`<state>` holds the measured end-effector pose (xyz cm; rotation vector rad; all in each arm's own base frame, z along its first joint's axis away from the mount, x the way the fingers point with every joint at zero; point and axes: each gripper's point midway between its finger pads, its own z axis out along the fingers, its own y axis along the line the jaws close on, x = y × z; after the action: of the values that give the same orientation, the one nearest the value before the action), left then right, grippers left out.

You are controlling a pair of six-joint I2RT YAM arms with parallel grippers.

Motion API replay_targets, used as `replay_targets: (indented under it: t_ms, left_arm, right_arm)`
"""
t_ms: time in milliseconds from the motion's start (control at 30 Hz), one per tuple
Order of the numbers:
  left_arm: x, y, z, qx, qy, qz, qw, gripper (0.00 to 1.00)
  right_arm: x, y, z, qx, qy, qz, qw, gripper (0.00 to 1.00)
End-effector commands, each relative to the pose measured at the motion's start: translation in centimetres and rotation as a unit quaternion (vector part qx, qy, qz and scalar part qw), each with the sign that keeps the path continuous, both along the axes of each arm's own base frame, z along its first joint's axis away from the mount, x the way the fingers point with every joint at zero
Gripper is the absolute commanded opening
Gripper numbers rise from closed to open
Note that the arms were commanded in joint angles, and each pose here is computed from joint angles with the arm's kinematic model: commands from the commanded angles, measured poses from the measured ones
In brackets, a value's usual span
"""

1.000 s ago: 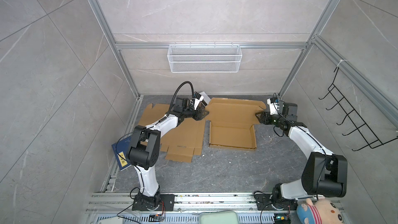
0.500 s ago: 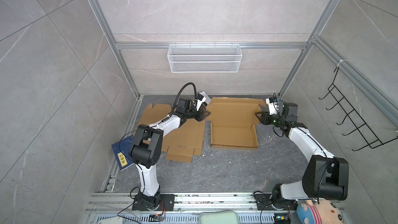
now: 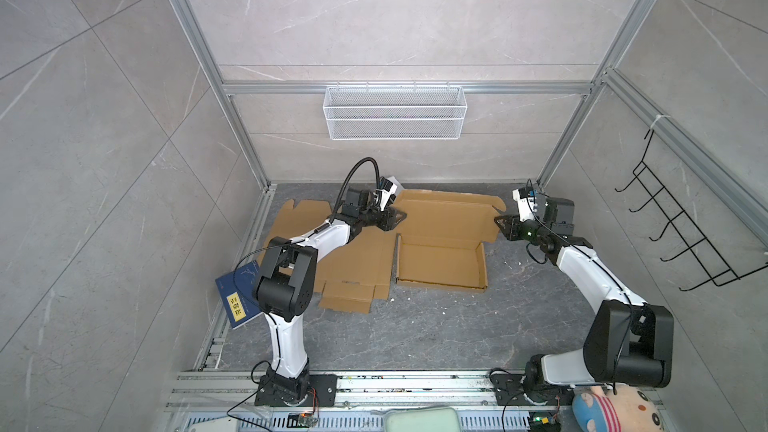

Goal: Fold the paper box

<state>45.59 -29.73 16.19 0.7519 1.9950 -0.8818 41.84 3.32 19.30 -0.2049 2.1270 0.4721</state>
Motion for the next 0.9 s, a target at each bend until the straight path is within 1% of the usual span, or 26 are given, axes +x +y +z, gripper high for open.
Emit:
replay_targets:
  t_ms: [0, 100, 167, 267, 333, 433, 533, 600, 767, 867]
  left_arm:
    - [0.0, -0.3, 1.8, -0.005, -0.029, -0.009, 1.000, 0.43]
    - [-0.3, 0.6, 2.0, 0.011, -0.040, -0.004, 0.999, 0.43]
    - [-0.3, 1.0, 2.2, 0.014, -0.038, -0.004, 0.999, 0.43]
    - [-0.1, 1.5, 2.3, 0.008, -0.034, -0.005, 0.999, 0.42]
    - [0.0, 1.4, 2.3, 0.002, -0.030, -0.011, 0.999, 0.39]
    - [-0.1, 0.9, 2.4, -0.010, -0.022, -0.020, 1.000, 0.31]
    - [-0.3, 0.5, 2.3, -0.014, -0.019, -0.024, 0.999, 0.27]
    - [-0.5, 0.3, 2.3, -0.014, -0.017, -0.027, 0.999, 0.21]
    - [-0.7, 0.2, 2.5, -0.020, -0.016, -0.019, 0.999, 0.09]
    - [-0.9, -0.1, 2.5, -0.017, -0.020, -0.010, 1.000, 0.05]
  right_arm:
    - [-0.3, 0.6, -0.2, -0.006, -0.001, 0.014, 1.000, 0.37]
    - [-0.3, 0.3, -0.4, -0.020, -0.004, 0.014, 1.000, 0.47]
    - [0.0, 0.3, -0.4, -0.019, -0.005, 0.015, 1.000, 0.49]
    - [0.5, 0.7, -0.5, -0.009, -0.004, 0.024, 1.000, 0.49]
    - [0.8, 0.9, -0.6, -0.005, -0.003, 0.030, 1.000, 0.49]
    - [0.9, 1.6, -0.8, 0.000, 0.000, 0.045, 0.999, 0.48]
    - [0.8, 2.5, -1.0, -0.003, 0.002, 0.057, 0.998, 0.43]
    - [0.6, 2.9, -1.0, -0.007, 0.002, 0.061, 0.998, 0.37]
    - [-0.1, 2.4, -1.1, -0.015, -0.002, 0.035, 0.999, 0.23]
    - [-0.5, 2.1, -1.1, -0.010, -0.003, 0.013, 1.000, 0.18]
